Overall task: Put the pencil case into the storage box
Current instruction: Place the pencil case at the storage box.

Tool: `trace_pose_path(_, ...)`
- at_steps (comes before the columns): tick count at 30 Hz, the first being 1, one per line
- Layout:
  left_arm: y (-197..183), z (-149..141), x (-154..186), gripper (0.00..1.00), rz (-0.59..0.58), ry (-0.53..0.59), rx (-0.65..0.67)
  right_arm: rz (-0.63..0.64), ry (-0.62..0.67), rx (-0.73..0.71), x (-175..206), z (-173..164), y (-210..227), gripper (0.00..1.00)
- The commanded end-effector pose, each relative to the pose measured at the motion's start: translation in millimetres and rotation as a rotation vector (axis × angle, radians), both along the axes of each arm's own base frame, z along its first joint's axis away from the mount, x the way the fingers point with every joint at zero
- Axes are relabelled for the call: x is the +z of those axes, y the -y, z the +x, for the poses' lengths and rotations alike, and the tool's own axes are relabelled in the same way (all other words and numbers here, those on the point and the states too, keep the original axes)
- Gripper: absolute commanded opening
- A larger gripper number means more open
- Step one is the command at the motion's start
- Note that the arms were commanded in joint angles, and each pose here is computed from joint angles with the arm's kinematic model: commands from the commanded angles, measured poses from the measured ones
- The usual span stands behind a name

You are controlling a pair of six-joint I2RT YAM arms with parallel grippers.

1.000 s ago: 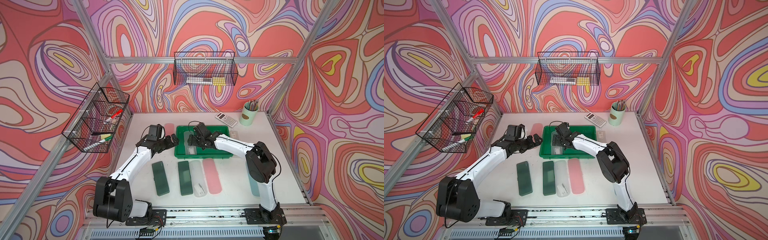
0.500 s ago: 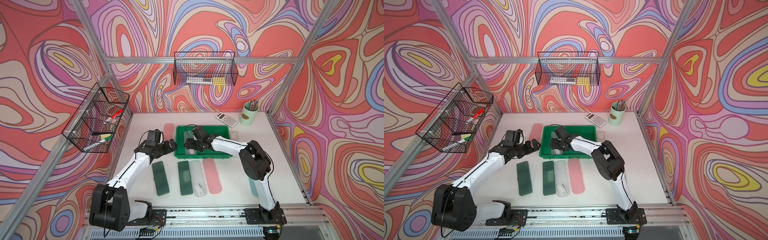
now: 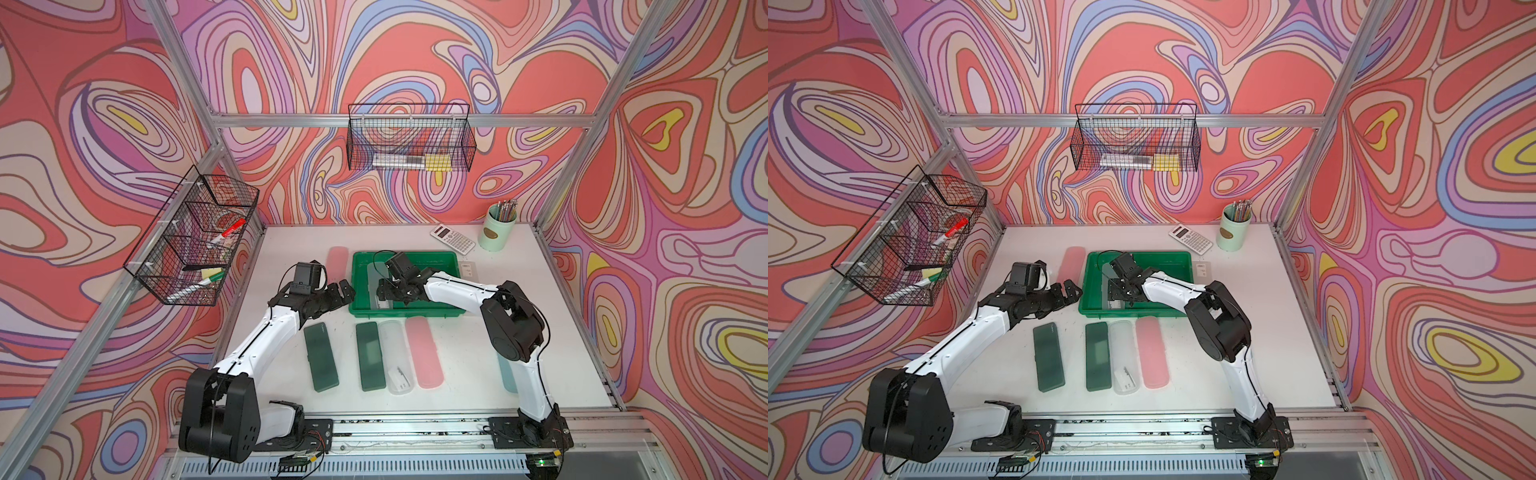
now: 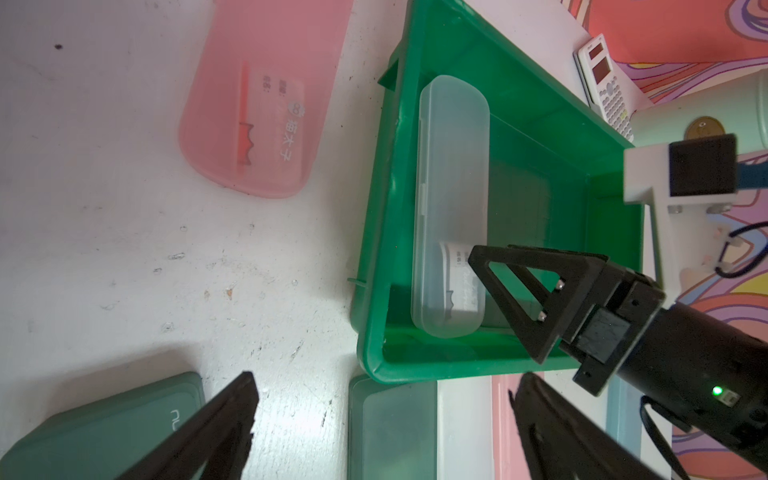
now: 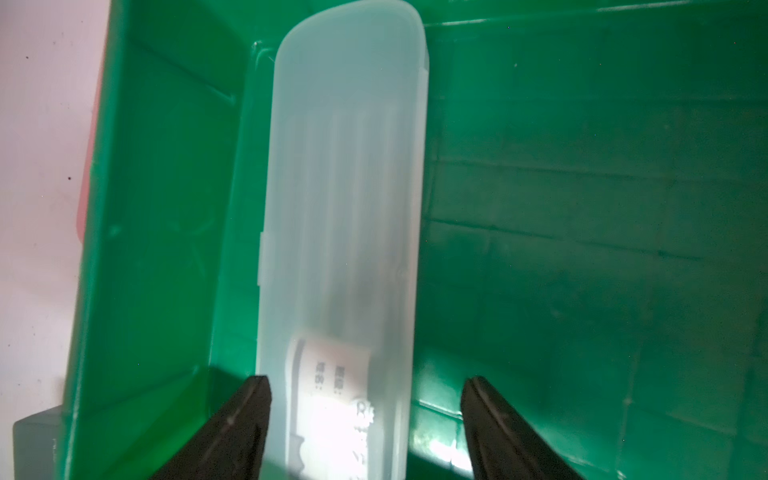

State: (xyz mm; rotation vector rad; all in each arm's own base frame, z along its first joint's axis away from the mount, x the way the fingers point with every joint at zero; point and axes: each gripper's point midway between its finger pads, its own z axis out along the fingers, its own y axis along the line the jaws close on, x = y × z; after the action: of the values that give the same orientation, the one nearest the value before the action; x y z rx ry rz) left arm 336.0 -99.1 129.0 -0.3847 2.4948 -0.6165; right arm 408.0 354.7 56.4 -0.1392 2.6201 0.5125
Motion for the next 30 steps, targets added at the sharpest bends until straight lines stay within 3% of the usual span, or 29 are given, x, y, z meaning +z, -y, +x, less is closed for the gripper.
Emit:
trace_pose_path(1, 3, -1, -4, 0.99, -0.025, -0.006, -0.006, 0.015, -0.029, 0.036, -14, -4, -6, 0.71)
trace_pose_path(6, 0, -7, -5, 0.99, -0.020, -0.005, 0.001, 0.112, -0.031, 0.079, -16, -1, -28, 0.68)
trace_pose_path(30, 3, -10, -4, 0.99, -0.053, -0.004, 0.013, 0.282, -0.024, 0.132, 6, 8, -65, 0.71)
